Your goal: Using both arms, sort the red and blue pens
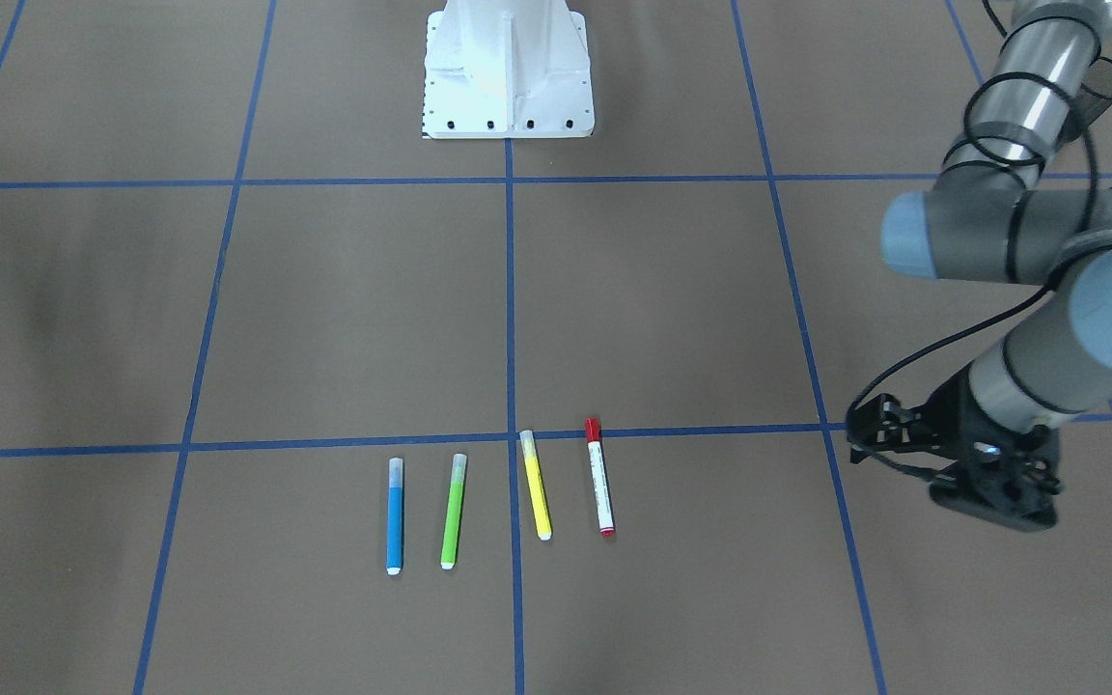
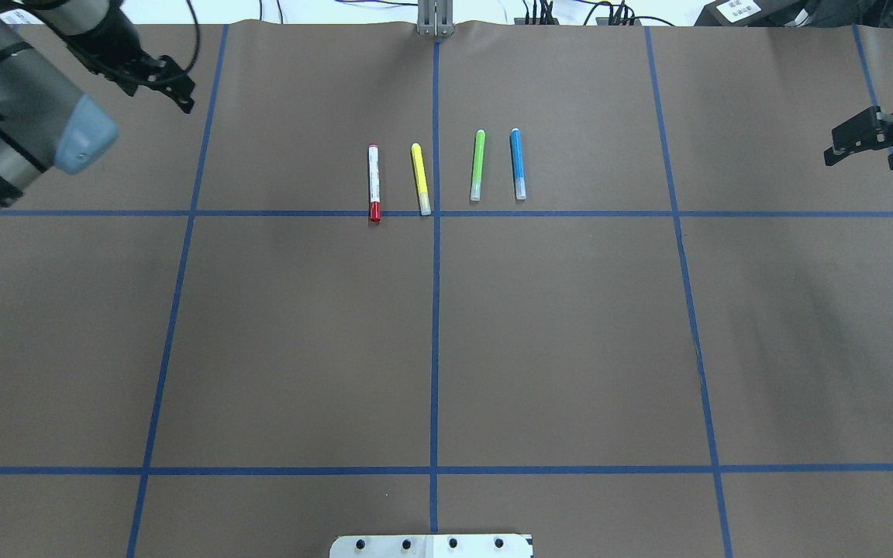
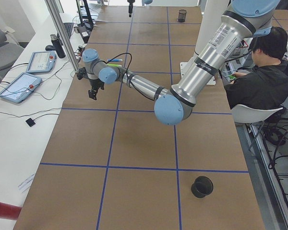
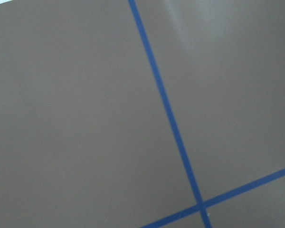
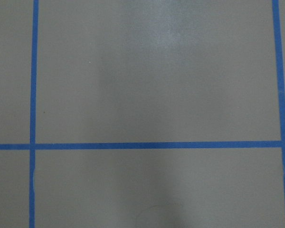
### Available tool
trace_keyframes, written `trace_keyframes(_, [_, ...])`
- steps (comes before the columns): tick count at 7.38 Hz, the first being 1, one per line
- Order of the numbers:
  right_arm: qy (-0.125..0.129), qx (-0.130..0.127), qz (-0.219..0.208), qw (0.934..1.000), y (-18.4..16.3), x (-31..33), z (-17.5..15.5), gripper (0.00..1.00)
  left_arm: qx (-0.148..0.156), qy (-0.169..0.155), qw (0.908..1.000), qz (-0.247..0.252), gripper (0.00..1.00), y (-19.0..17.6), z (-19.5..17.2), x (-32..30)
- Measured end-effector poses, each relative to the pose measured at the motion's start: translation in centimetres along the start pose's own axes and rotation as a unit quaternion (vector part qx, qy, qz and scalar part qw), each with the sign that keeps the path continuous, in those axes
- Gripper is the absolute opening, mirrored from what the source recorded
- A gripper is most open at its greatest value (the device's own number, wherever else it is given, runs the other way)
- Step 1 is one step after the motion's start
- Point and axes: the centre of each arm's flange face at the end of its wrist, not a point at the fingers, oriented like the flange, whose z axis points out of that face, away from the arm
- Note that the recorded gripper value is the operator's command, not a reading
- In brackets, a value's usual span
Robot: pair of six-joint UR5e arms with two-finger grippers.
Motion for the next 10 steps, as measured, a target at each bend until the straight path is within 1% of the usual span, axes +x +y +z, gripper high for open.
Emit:
trace_keyframes(1, [-0.006, -0.002, -0.014, 0.9999, -0.5, -2.9, 0.5, 1.0, -0.01, 0.001, 0.9992, -0.04, 0.99, -2.3, 1.2, 4.6])
trace_keyframes(2, [-0.016, -0.014, -0.012, 0.9997, -1.1, -5.7, 0.7, 1.0, -0.021, 0.007, 0.9958, -0.089, 0.99, -3.6, 2.5, 9.6])
trace_keyframes(3, [-0.027, -0.032, 0.003, 0.9991, -2.0, -8.2, 0.6, 1.0, -0.032, 0.011, 0.9927, -0.116, 0.99, -4.3, 3.5, 13.9])
trace_keyframes(4, [-0.033, -0.044, 0.011, 0.9984, -2.5, -10.1, 0.4, 1.0, -0.042, 0.016, 0.9913, -0.124, 0.99, -4.4, 4.6, 17.8])
trace_keyframes(5, [-0.037, -0.05, 0.013, 0.998, -2.8, -11.1, 0.4, 1.0, -0.046, 0.021, 0.9913, -0.121, 0.99, -4.2, 5.7, 20.8])
trace_keyframes(6, [-0.038, -0.052, 0.013, 0.9978, -3.1, -11.7, 0.4, 1.0, -0.039, 0.017, 0.9923, -0.116, 0.99, -3.8, 7.3, 22.9])
trace_keyframes(7, [-0.04, -0.052, 0.012, 0.9978, -3.2, -12.1, 0.5, 1.0, -0.023, 0.008, 0.9934, -0.112, 0.98, -3.3, 9.1, 24.4])
trace_keyframes(8, [-0.041, -0.053, 0.01, 0.9977, -3.2, -12.3, 0.5, 1.0, -0.013, 0.002, 0.9939, -0.109, 0.85, -2.9, 10.4, 25.3])
trace_keyframes(9, [-0.041, -0.053, 0.009, 0.9977, -3.2, -12.5, 0.6, 1.0, -0.011, -0.001, 0.9939, -0.109, 0.78, -2.5, 11.2, 25.8])
trace_keyframes(10, [-0.041, -0.053, 0.009, 0.9977, -3.2, -12.5, 0.7, 1.0, -0.012, -0.002, 0.9934, -0.114, 0.74, -2.2, 11.7, 26.2])
